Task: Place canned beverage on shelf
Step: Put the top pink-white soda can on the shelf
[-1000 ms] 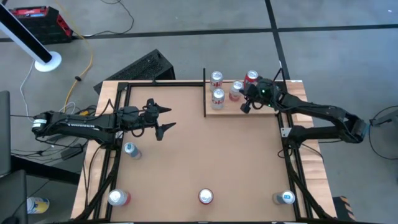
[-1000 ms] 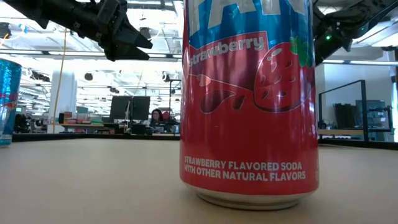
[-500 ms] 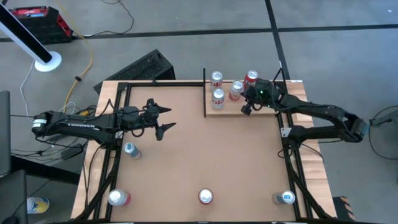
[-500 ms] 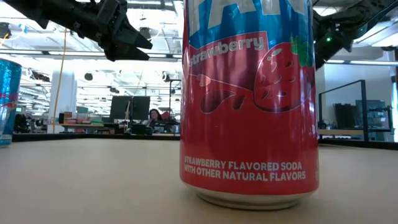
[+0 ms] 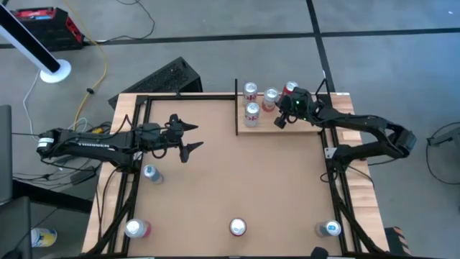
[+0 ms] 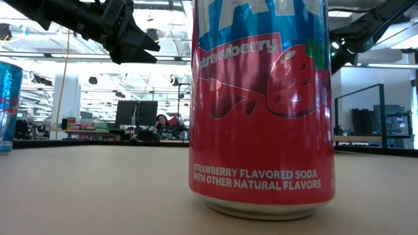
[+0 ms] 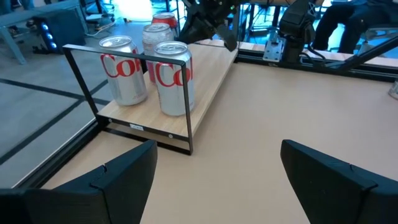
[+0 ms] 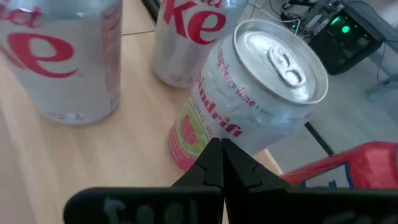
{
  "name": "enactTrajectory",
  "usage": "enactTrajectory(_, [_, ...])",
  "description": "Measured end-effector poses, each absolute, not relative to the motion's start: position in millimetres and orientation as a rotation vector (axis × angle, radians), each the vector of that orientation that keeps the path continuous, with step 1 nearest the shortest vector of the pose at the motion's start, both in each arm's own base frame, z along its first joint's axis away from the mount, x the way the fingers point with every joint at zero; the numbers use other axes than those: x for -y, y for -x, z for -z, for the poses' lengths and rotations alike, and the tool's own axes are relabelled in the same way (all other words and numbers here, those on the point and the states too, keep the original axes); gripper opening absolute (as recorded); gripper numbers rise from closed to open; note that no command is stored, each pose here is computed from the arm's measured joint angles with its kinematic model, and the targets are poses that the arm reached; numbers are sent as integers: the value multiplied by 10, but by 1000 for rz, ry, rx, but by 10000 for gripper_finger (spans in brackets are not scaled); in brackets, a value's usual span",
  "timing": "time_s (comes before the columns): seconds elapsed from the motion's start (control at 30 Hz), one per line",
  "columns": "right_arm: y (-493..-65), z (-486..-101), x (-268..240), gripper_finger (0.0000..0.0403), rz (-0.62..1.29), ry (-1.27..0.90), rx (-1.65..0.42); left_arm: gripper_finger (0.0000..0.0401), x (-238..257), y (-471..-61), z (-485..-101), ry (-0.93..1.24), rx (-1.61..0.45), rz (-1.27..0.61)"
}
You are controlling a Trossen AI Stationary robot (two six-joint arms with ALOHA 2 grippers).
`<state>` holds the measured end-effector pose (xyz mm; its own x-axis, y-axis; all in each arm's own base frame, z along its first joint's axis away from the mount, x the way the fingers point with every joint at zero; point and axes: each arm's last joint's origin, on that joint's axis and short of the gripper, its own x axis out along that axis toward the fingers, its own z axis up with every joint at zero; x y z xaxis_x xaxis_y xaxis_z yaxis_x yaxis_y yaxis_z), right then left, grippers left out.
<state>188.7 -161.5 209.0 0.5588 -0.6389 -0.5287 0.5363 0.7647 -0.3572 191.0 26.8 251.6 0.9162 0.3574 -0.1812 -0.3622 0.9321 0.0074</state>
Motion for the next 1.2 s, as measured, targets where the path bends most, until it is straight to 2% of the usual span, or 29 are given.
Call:
enactTrajectory(0.2, [-1888, -2118, 1538, 16, 698, 160, -699, 328, -268, -1909, -2513, 28, -185, -371])
enactTrajectory(0.63, [-2128, -2215, 1384, 16, 648, 153, -513, 328, -269, -1909, -2512, 31, -185, -371])
enactTrajectory(1.2, [-2259, -2249, 1606, 16, 687, 169, -607, 328, -268, -1906, -2494, 30, -204, -371])
